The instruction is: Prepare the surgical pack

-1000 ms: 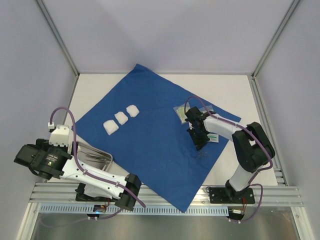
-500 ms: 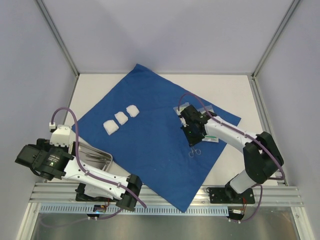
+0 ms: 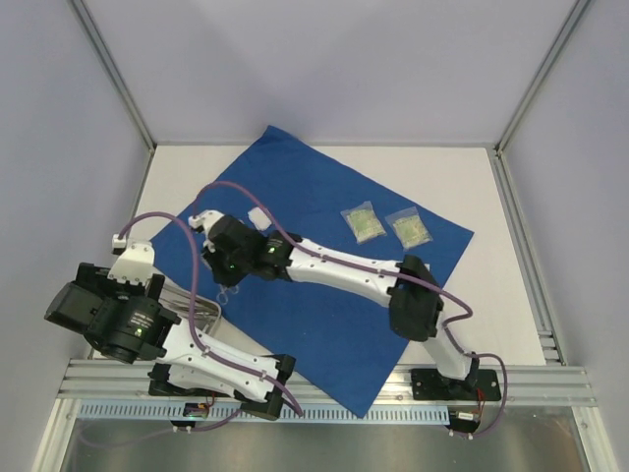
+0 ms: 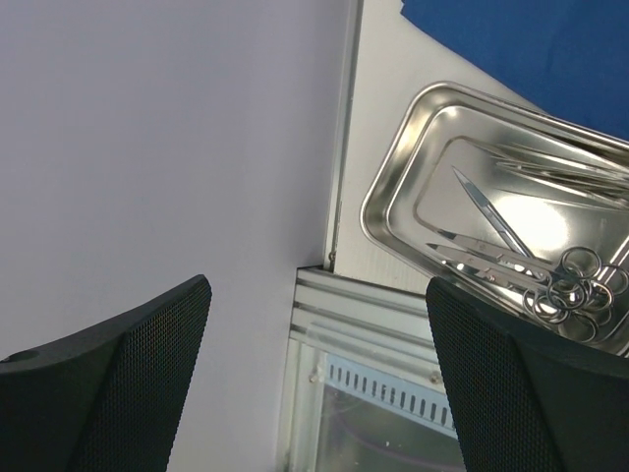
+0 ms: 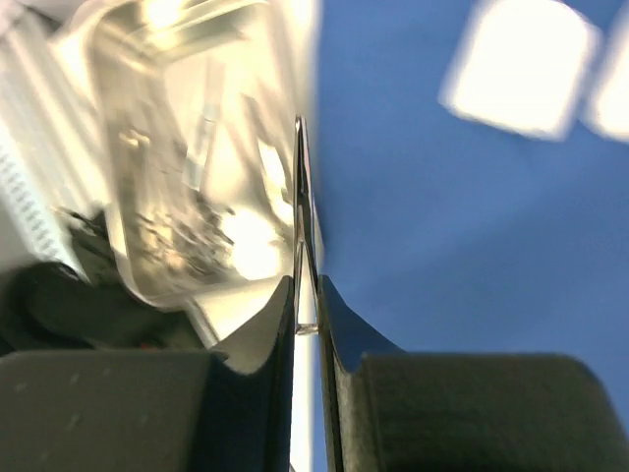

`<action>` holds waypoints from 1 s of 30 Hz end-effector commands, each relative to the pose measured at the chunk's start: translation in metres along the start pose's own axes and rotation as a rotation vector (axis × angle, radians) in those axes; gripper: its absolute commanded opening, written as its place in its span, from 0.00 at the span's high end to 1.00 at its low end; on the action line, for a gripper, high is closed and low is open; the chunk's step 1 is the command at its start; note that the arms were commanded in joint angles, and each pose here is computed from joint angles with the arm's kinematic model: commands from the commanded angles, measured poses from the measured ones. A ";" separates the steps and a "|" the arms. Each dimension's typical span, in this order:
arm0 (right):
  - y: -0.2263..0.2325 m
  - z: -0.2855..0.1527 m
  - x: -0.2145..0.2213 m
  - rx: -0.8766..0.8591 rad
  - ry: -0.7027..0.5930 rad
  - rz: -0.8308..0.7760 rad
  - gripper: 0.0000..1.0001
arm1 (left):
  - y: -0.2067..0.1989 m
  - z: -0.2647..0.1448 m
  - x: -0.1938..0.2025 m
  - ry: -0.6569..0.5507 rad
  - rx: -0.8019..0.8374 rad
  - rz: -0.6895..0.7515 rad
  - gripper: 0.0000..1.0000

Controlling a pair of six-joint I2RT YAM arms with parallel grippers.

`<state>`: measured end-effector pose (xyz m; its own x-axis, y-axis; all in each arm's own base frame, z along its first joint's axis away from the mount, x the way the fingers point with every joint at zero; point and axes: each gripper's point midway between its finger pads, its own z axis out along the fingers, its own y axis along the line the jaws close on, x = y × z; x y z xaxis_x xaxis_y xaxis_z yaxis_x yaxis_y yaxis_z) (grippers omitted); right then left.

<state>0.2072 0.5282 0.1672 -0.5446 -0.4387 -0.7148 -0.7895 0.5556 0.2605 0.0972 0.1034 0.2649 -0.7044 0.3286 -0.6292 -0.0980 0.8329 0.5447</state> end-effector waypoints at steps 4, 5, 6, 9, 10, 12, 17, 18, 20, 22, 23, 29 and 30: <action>0.089 0.056 -0.014 -0.205 -0.052 -0.010 0.99 | -0.068 -0.022 0.003 0.048 0.212 -0.176 0.00; 0.096 0.061 -0.011 -0.221 -0.053 -0.010 1.00 | -0.068 -0.022 0.002 0.046 0.210 -0.175 0.00; 0.104 0.069 -0.003 -0.232 -0.046 -0.016 1.00 | -0.068 -0.022 0.002 0.045 0.210 -0.174 0.00; 0.112 0.083 0.009 -0.235 -0.038 -0.012 0.99 | -0.068 -0.022 0.003 0.049 0.209 -0.177 0.00; 0.113 0.085 0.009 -0.238 -0.038 -0.012 0.99 | -0.069 -0.022 0.004 0.049 0.212 -0.180 0.00; 0.118 0.089 0.015 -0.240 -0.029 -0.021 1.00 | -0.070 -0.021 0.004 0.050 0.214 -0.179 0.00; 0.127 0.101 0.036 -0.229 0.003 -0.082 1.00 | -0.071 -0.021 0.005 0.049 0.214 -0.173 0.00; 0.129 0.102 0.041 -0.227 0.011 -0.094 1.00 | -0.071 -0.020 0.006 0.050 0.220 -0.175 0.00; 0.128 0.107 0.048 -0.214 0.023 -0.103 1.00 | -0.072 -0.020 0.006 0.052 0.222 -0.175 0.00; 0.125 0.111 0.053 -0.204 0.037 -0.103 1.00 | -0.072 -0.019 0.007 0.051 0.223 -0.172 0.00; 0.123 0.115 0.058 -0.197 0.049 -0.102 1.00 | -0.072 -0.019 0.008 0.055 0.224 -0.172 0.00; 0.123 0.119 0.070 -0.203 0.082 -0.106 0.97 | -0.072 -0.018 0.008 0.055 0.229 -0.171 0.00; 0.124 0.119 0.072 -0.204 0.086 -0.106 0.95 | -0.072 -0.018 0.008 0.055 0.225 -0.171 0.00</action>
<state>0.1049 0.6427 0.0603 -0.4914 -0.5607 -0.6664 -0.8683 0.3741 0.3256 0.0978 0.1005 0.2759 -0.6918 0.3368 -0.6388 -0.1168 0.8207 0.5592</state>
